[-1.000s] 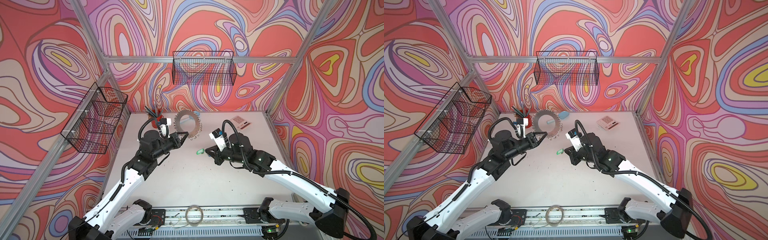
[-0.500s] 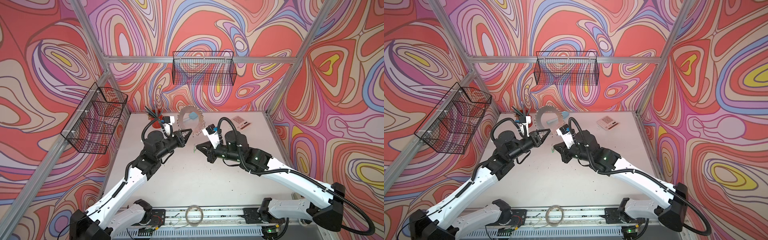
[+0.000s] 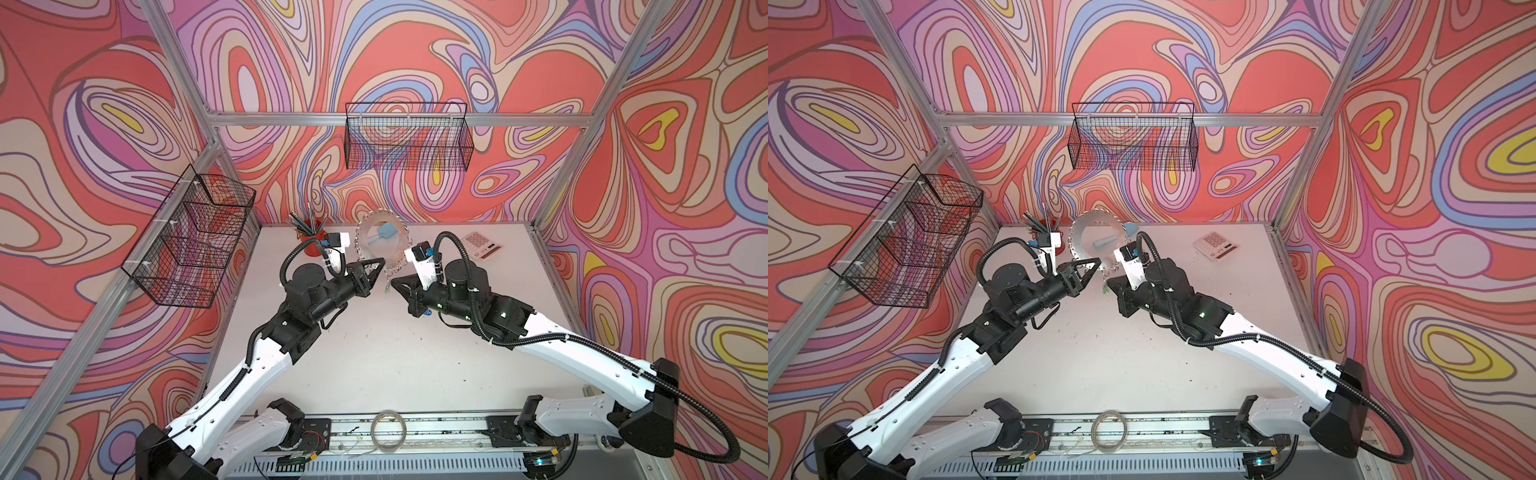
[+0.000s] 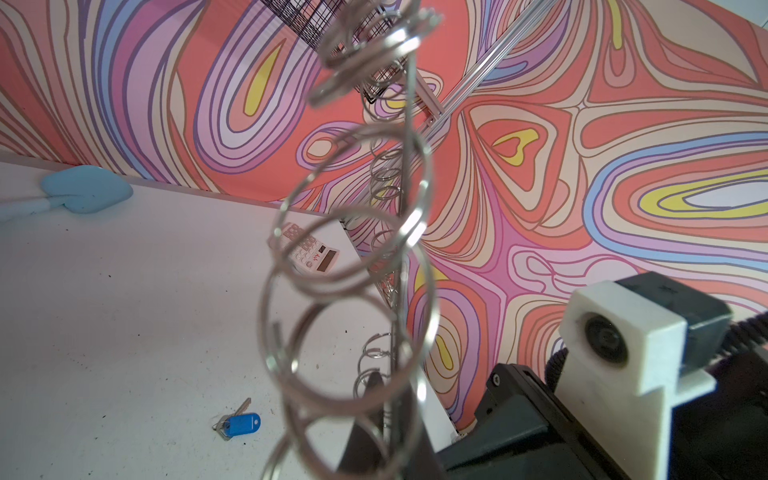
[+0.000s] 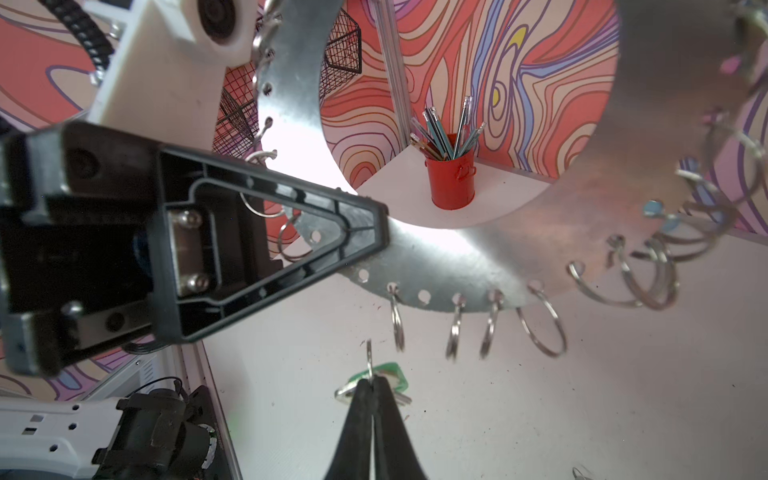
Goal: Put the keys on the keyring
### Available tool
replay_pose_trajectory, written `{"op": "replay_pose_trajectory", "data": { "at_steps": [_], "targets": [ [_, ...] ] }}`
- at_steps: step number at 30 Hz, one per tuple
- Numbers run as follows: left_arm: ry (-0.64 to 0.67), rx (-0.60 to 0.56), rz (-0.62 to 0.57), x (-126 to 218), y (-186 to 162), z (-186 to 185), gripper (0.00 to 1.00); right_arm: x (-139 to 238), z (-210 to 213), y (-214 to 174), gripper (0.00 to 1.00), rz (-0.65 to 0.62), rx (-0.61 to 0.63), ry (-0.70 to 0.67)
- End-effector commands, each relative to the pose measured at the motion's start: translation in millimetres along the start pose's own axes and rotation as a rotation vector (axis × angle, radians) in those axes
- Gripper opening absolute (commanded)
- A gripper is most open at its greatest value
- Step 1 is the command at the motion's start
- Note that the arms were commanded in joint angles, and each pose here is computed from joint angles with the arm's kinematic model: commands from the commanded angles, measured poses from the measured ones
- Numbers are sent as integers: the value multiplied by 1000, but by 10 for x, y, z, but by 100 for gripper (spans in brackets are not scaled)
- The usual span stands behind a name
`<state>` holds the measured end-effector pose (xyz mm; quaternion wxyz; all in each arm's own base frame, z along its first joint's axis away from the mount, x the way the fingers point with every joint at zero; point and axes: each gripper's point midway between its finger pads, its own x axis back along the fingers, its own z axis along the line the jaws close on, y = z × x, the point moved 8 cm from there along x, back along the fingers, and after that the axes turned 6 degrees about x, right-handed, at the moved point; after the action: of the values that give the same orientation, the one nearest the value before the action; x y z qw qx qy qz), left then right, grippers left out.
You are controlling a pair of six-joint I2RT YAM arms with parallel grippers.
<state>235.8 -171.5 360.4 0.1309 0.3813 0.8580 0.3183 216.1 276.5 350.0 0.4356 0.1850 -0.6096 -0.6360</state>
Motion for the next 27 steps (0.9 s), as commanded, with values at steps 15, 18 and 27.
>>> {"op": "replay_pose_trajectory", "data": {
  "at_steps": [15, 18, 27],
  "targets": [
    [-93, -54, -53, 111, 88, -209, 0, 60, 9, 164, 0, -47, 0, -29],
    [-92, -53, -52, 111, 88, -209, 0, 67, 29, 186, 0, -53, 5, -11],
    [-96, -53, -56, 116, 88, -211, 0, 72, 35, 191, 0, -49, 6, -7]
  ]
}}
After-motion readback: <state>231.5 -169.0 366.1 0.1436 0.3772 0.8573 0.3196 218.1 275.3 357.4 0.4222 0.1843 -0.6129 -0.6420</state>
